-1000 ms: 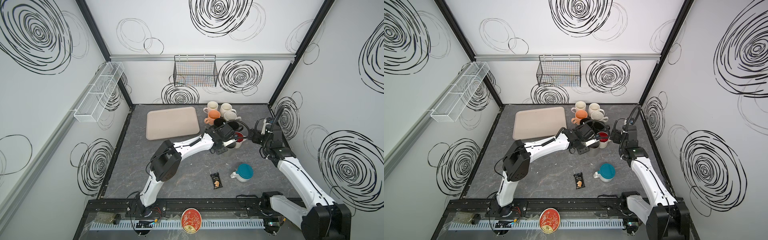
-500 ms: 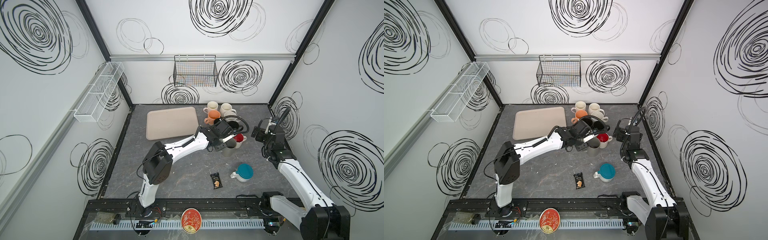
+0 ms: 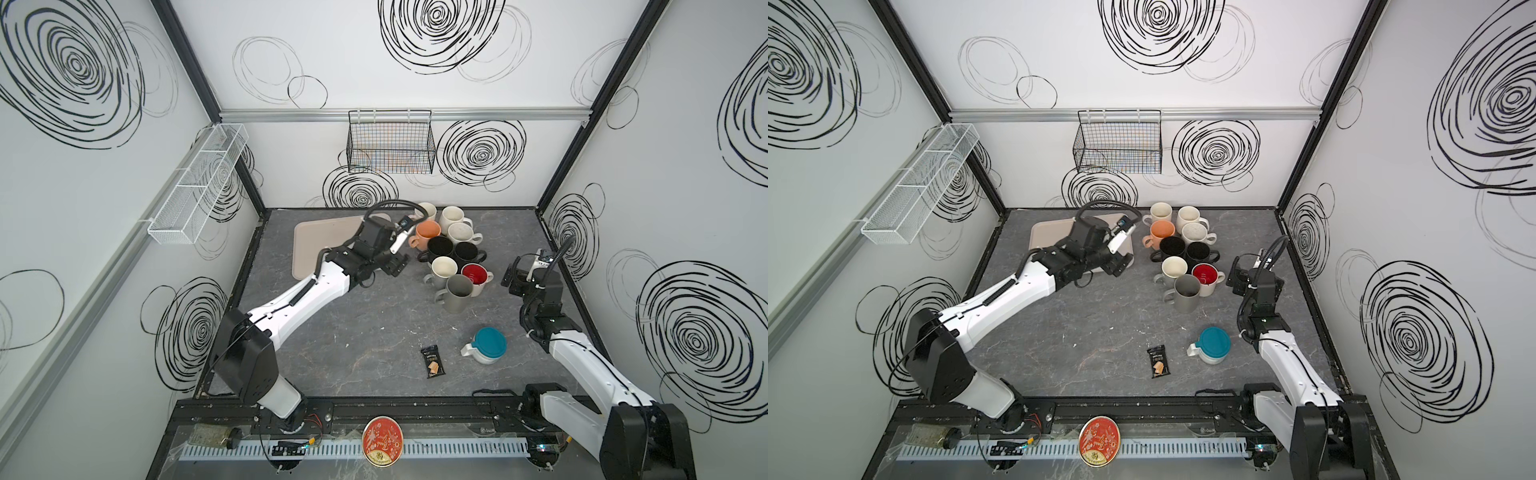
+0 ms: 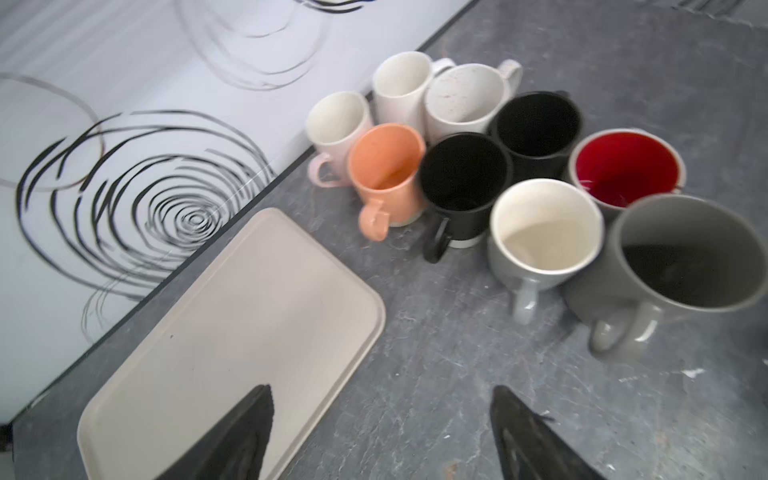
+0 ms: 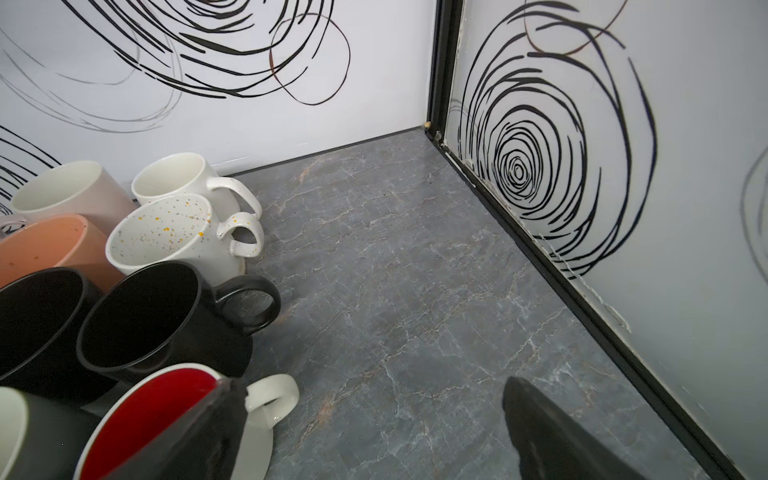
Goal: Turn the mug right side up
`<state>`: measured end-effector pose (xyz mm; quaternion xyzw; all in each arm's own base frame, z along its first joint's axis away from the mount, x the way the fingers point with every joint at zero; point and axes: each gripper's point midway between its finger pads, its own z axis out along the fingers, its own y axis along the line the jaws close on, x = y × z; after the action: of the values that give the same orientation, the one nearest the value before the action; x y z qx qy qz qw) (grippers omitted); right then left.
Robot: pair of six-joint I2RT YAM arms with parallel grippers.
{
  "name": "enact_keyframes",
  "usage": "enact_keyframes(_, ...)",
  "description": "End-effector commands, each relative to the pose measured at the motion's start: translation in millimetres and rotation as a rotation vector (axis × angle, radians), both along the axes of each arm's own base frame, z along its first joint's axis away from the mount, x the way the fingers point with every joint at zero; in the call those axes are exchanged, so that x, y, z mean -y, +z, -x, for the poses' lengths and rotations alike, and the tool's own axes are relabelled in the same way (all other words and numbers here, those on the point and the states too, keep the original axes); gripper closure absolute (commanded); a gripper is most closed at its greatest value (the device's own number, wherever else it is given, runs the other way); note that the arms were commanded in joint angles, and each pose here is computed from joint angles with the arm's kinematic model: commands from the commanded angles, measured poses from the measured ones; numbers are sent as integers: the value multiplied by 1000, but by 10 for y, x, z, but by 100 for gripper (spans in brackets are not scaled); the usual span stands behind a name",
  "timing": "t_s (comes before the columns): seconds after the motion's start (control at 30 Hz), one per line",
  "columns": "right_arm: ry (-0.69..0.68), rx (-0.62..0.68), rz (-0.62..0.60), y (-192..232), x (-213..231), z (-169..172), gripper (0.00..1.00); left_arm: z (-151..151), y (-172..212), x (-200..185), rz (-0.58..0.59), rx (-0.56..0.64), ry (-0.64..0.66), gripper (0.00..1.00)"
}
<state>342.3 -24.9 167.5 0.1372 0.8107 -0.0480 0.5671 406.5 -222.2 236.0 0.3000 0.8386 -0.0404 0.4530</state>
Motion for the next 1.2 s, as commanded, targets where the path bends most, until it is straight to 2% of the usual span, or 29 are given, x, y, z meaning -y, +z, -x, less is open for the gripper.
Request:
enact_keyframes(0.0,-6,124,22,194,44,-107,0,-148,360,-500,125,91,128,1)
enact_keyframes(0.2,20,136,-2,38,73,-220,0,-94,388,-1545,209,220,383,1)
enact_keyframes(0.37,40,180,-3,-40,56,-186,0,121,62,-2456,323,245,678,1)
enact_keyframes(0.4,49,176,-4,-33,55,-188,0,177,-41,-2560,326,241,701,1)
enact_keyframes(0.5,75,173,46,-57,65,-185,0,293,-280,-2741,311,237,761,1)
enact_keyframes(0.63,75,154,7,-161,104,-155,0,377,-522,-2843,305,247,825,1)
enact_keyframes(0.73,100,146,13,-244,81,-171,0,391,-658,-2771,296,275,770,1)
enact_keyframes(0.9,133,166,-9,-400,57,-174,0,367,-734,-2706,392,327,738,1)
enact_keyframes(1.1,140,214,-25,-480,80,-82,0,423,-838,-2762,427,390,765,1)
enact_keyframes(1.17,157,173,-36,-524,63,-129,0,447,-847,-2744,448,421,753,1)
